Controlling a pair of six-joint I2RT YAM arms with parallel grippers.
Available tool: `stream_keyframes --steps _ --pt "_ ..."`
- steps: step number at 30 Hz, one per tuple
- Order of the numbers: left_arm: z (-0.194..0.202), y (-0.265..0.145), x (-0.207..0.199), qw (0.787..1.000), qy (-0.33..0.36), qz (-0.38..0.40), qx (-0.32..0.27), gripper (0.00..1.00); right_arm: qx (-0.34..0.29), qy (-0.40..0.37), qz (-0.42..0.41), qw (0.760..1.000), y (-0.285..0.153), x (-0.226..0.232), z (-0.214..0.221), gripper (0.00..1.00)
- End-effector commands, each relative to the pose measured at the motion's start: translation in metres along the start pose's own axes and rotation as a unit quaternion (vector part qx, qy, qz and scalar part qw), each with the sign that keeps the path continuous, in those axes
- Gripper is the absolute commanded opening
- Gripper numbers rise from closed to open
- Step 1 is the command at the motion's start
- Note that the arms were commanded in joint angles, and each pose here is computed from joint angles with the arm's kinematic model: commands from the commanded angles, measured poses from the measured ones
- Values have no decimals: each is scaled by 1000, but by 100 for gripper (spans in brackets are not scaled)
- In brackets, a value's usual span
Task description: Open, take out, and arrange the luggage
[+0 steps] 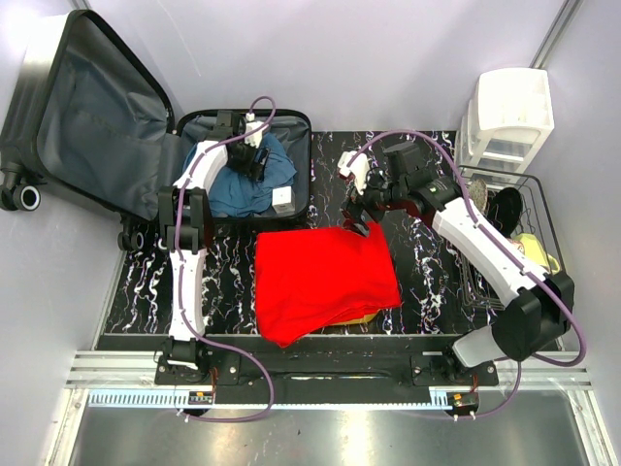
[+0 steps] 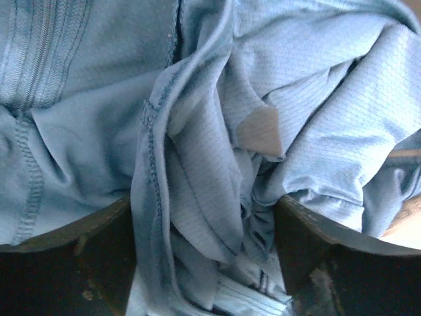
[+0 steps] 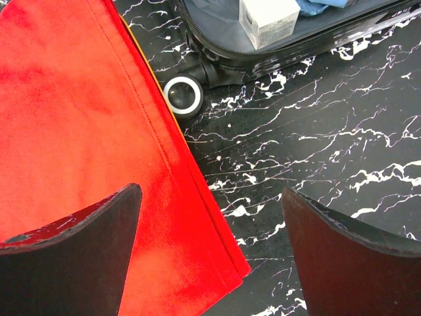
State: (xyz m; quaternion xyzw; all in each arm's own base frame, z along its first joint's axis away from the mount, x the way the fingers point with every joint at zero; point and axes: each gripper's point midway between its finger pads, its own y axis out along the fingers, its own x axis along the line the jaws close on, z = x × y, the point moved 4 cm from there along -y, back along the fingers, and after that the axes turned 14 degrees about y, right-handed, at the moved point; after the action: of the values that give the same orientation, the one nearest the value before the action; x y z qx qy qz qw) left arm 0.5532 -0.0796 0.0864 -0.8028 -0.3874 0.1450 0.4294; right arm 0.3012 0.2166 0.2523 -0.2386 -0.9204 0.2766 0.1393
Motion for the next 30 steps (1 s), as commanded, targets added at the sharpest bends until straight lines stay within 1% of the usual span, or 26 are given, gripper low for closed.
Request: stream_keyframes --steps 1,2,3,4,5,6,8,10,11,13,14,16,17,19,20,22,23,25,26,28,29,30 --pt "31 6 -7 998 0 33 61 67 -29 -20 -7 999 -5 -2 -23 95" --pt "30 1 -7 998 1 38 58 55 -30 -20 -7 999 -5 -2 -24 95" --pt "29 -4 -5 998 2 37 54 48 -31 -21 -6 999 -5 -3 -24 94" --pt "29 -9 0 998 2 37 49 36 -30 -22 -7 999 -4 -3 -24 94" --pt "26 -17 5 999 9 31 43 3 -30 -23 -6 999 -5 -3 -24 93" --pt "23 -23 12 999 10 21 38 0 -29 -24 -6 999 -4 -4 -24 93" --pt "16 -41 23 999 19 9 24 0 -29 -24 -8 999 -3 -4 -23 93" --pt "-2 -63 33 1000 26 -12 -2 0 -31 -25 -9 999 -3 -4 -24 93" --pt "-21 -88 33 999 37 -20 -33 0 -34 -28 -9 999 -4 -3 -26 93" --pt "-47 -122 34 995 51 -40 -76 0 -40 -32 -8 999 -6 -3 -27 93" --pt "-69 -154 33 989 63 -61 -115 0 -41 -33 -7 999 -6 -3 -27 93" --pt "-86 -185 33 982 76 -85 -148 0 -45 -35 -6 998 -6 -3 -27 93" --pt "-98 -210 32 976 89 -106 -171 0 -47 -35 -6 998 -6 -2 -28 93" --pt "-108 -234 32 969 95 -128 -192 0 -53 -35 -3 998 -7 -3 -30 93" --pt "-116 -253 30 962 98 -141 -212 0 -56 -33 1 998 -8 -4 -30 93" --pt "-125 -274 29 954 100 -154 -235 0 -63 -33 9 997 -9 -5 -33 93" --pt "-134 -294 27 946 99 -167 -259 0 -66 -30 17 997 -11 -7 -34 93" --pt "-144 -315 23 935 101 -181 -287 0 -73 -30 25 997 -13 -9 -37 93" --pt "-156 -338 18 923 106 -190 -317 0 -77 -24 33 996 -14 -11 -38 93" --pt "-166 -361 13 910 105 -197 -348 0 -89 -19 43 995 -17 -14 -43 93" --pt "-177 -385 5 896 107 -200 -381 0 -93 -8 47 995 -19 -15 -44 94" --pt "-182 -396 0 889 107 -199 -397 0 -101 -6 51 994 -21 -16 -47 95"
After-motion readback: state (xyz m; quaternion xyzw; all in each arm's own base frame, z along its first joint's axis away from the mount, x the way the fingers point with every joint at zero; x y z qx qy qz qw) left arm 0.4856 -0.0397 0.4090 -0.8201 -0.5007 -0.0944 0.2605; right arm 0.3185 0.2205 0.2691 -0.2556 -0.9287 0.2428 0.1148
